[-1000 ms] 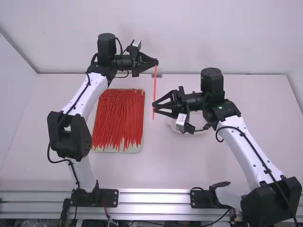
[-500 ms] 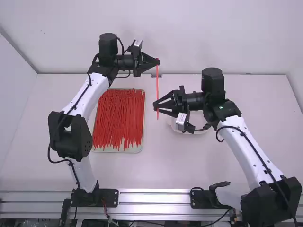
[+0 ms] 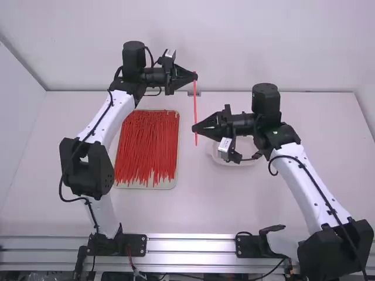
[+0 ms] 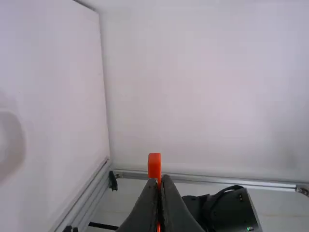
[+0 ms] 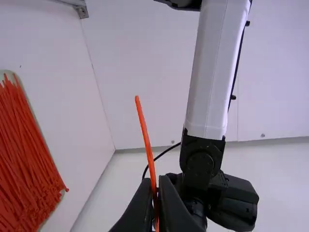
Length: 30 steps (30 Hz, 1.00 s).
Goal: Fasten the cable tie
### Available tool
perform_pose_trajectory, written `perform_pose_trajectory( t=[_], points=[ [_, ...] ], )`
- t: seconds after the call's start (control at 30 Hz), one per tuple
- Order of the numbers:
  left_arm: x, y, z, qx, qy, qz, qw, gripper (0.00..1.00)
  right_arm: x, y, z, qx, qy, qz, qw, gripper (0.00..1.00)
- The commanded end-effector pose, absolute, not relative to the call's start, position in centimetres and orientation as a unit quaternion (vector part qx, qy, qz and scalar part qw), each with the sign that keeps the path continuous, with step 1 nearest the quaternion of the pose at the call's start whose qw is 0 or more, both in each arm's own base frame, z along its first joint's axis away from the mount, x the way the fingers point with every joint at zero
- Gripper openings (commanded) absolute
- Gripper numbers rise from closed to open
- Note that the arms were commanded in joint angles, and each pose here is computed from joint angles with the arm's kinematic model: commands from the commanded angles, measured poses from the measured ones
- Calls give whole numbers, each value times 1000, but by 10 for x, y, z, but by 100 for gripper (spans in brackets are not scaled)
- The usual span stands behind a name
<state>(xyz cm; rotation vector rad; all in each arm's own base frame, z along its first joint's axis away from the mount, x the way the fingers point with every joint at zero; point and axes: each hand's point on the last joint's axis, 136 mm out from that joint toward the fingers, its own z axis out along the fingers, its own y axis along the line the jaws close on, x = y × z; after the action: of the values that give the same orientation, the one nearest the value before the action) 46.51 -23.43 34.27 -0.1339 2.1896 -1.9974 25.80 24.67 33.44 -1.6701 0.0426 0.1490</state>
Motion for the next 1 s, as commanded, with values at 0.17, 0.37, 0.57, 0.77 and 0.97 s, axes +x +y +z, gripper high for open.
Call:
perform_pose_trajectory(
  t=[0.17, 0.37, 0.57, 0.77, 0.97],
  points=[
    [462, -237, 355, -26, 732, -674, 97, 2, 259, 245, 343, -738, 18, 62, 671, 0],
    [462, -237, 356, -24, 731, -675, 98, 2, 259, 245, 343, -738, 18, 62, 671, 0],
    [461, -237, 355, -20, 732, -673, 100, 2, 259, 245, 342, -739, 18, 61, 671, 0],
    [460, -238, 355, -15, 731, -675, 97, 2, 263, 245, 341, -742, 23, 49, 668, 10],
    [459, -238, 355, -12, 731, -675, 96, 2, 264, 245, 342, -742, 20, 46, 669, 10]
  ],
)
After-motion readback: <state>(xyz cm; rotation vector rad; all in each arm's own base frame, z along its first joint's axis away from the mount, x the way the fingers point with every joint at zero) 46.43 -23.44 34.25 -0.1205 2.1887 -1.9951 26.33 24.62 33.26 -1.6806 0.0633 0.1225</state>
